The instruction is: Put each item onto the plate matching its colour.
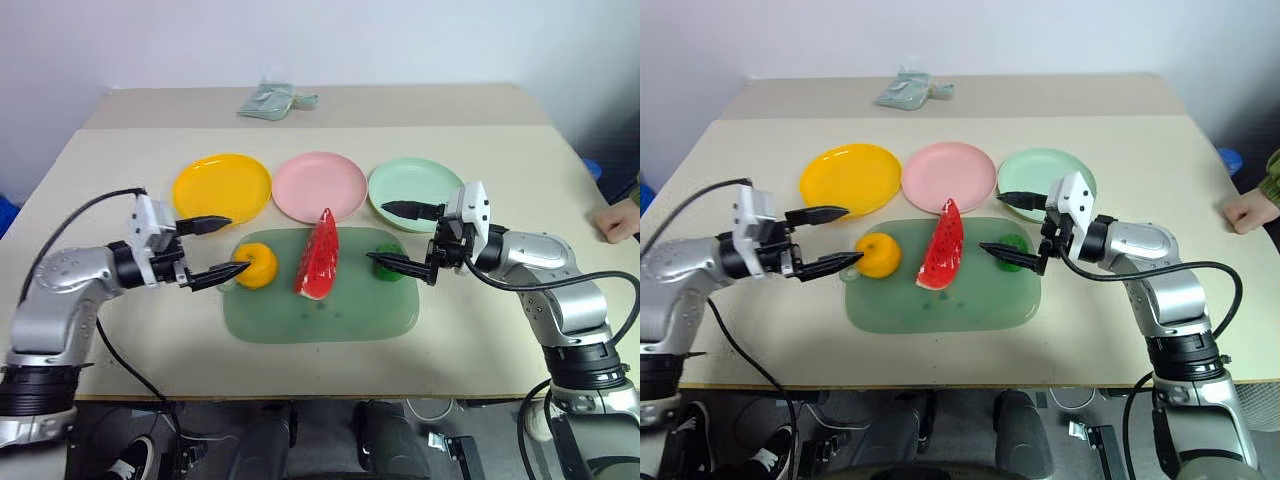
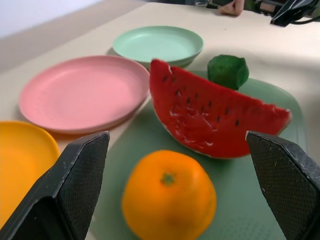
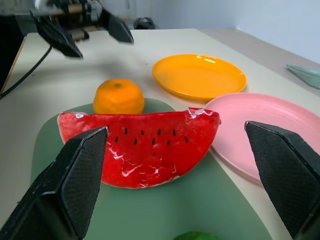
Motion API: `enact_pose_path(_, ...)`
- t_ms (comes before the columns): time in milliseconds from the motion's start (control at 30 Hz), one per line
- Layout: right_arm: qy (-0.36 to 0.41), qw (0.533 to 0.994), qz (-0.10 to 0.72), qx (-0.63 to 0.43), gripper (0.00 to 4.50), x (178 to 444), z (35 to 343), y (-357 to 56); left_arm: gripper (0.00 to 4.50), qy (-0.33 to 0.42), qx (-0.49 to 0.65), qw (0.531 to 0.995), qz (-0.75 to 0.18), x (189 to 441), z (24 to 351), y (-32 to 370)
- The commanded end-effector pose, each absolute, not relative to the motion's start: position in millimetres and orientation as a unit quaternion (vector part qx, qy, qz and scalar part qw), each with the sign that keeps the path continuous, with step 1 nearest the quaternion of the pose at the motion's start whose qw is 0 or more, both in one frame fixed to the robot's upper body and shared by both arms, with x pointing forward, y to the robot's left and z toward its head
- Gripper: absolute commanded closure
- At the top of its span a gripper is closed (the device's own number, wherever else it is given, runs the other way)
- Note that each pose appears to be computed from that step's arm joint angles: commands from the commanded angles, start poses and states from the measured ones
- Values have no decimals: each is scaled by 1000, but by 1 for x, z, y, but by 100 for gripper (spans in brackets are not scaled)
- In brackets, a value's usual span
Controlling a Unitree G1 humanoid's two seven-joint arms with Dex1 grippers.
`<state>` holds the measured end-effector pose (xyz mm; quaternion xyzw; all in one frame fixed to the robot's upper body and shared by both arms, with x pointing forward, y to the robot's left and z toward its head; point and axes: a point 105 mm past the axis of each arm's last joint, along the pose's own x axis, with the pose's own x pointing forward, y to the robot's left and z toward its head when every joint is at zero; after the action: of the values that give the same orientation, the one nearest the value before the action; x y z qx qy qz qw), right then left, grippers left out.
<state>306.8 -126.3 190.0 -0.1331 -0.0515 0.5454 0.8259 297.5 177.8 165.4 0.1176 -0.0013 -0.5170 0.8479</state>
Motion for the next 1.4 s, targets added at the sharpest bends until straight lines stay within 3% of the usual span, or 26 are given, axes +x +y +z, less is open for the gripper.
enact_pose_path(33,-62,829,537,-147,2,302,199,-130,0,5,153,840,-520,304,154,169)
enact_pose_path(333,-56,837,522,-153,2,291,199,-136,0,57,197,842,-500,325,110,178)
enact_pose_path(533,-58,840,516,-155,0,290,204,-135,192,62,196,840,-502,326,102,183)
enact_pose_path(900,-63,839,518,-154,0,295,209,-127,193,-13,144,871,-469,332,137,182)
enact_pose_path(1000,-65,838,519,-159,0,296,211,-125,193,-63,106,933,-338,367,167,203)
enact_pose_path(1200,-91,834,523,-149,0,299,221,-118,193,-107,51,976,-183,418,209,214)
enact_pose_path(1400,-133,868,455,-150,0,326,229,-114,193,-61,68,990,-110,449,198,215)
